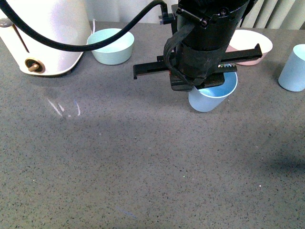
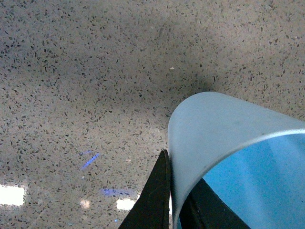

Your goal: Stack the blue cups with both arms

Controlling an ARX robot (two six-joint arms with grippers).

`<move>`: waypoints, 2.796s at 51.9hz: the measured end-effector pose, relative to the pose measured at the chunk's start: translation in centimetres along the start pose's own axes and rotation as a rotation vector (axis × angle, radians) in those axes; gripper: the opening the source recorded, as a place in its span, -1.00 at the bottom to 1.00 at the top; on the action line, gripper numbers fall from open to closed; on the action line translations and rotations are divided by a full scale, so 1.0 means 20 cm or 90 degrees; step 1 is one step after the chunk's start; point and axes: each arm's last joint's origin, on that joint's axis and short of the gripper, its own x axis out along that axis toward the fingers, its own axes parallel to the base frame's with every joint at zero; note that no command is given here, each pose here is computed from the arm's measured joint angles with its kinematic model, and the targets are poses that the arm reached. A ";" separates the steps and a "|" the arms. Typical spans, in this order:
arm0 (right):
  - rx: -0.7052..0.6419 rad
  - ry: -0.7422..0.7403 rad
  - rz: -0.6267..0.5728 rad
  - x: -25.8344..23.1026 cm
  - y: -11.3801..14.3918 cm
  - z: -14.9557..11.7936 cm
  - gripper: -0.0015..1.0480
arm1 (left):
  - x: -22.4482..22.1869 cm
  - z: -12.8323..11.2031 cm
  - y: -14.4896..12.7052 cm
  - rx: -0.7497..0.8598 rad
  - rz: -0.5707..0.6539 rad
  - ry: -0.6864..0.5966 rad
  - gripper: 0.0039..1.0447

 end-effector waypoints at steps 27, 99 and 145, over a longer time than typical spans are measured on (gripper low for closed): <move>0.000 0.000 0.000 0.00 0.00 0.00 0.83 | 0.02 0.00 -0.01 -0.024 -0.005 0.004 0.11; 0.000 0.000 0.000 0.00 0.00 0.00 0.83 | -0.88 -0.51 1.31 0.121 0.046 -0.685 -0.97; 0.000 0.000 0.000 0.00 0.00 0.00 0.83 | -0.92 -0.76 1.52 0.121 0.053 -0.696 -0.97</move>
